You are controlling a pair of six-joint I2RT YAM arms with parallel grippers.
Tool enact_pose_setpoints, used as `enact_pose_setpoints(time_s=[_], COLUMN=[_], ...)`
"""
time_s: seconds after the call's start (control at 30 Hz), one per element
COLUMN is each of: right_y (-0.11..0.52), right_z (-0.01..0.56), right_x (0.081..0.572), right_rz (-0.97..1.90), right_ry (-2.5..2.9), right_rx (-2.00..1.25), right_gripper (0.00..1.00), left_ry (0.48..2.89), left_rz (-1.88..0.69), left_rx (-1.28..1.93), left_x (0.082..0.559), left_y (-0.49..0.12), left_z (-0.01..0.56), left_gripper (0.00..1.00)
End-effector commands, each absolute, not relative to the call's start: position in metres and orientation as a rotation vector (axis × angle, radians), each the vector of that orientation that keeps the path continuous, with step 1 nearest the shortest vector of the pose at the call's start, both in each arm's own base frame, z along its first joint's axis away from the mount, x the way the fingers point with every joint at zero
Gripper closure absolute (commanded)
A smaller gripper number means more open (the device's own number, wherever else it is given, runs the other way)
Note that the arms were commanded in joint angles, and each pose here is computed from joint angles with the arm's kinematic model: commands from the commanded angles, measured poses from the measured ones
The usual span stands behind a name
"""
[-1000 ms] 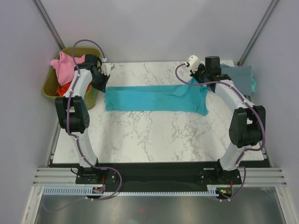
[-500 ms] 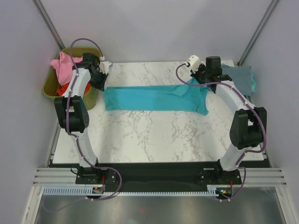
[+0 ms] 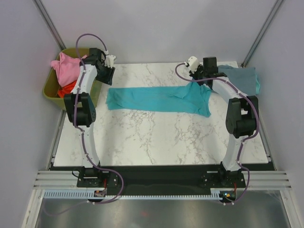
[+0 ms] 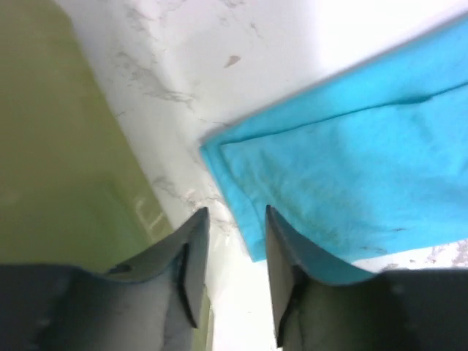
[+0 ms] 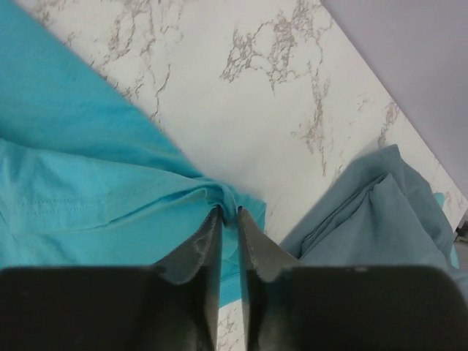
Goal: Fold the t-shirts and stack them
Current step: Fold the tshirt
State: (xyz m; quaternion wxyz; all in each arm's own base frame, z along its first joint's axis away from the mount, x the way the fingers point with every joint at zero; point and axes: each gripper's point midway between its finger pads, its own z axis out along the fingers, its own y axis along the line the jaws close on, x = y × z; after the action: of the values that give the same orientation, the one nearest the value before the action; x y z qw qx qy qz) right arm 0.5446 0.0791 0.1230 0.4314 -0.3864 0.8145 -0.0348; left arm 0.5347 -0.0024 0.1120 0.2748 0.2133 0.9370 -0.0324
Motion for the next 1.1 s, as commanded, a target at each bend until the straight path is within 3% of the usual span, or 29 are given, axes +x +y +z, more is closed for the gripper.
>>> enact_pose_setpoints(time_s=[0.0,0.1,0.2,0.37,0.67,1.07], right_y=[0.080,0.077,0.071,0.072,0.088,0.094], right_z=[0.159,0.167,0.182,0.199,0.179,0.114], right_x=[0.567,0.567,0.561,0.541,0.498,0.475], right_rz=[-0.115,-0.128,-0.158,-0.112,0.092,0.237], right_ry=[1.944,1.939,1.931,1.930,2.048,2.242], right_rx=[-0.876,-0.837,-0.791,-0.720,-0.625,-0.579], right_gripper=[0.77,0.52,0.44,0.42,0.42,0.43], left_ry=[2.602,2.605,2.570,2.584,2.829,2.905], left_rz=[0.001,0.018,-0.014,-0.079,-0.208,-0.230], left_rx=[0.473,0.425,0.417,0.436,0.438,0.416], left_x=[0.535,0.533,0.525,0.497,0.443,0.444], left_y=[0.023,0.026,0.019,0.008,0.000,-0.003], left_z=[0.087,0.093,0.114,0.125,0.090,0.051], left_gripper=[0.50,0.38,0.28,0.25,0.34,0.39])
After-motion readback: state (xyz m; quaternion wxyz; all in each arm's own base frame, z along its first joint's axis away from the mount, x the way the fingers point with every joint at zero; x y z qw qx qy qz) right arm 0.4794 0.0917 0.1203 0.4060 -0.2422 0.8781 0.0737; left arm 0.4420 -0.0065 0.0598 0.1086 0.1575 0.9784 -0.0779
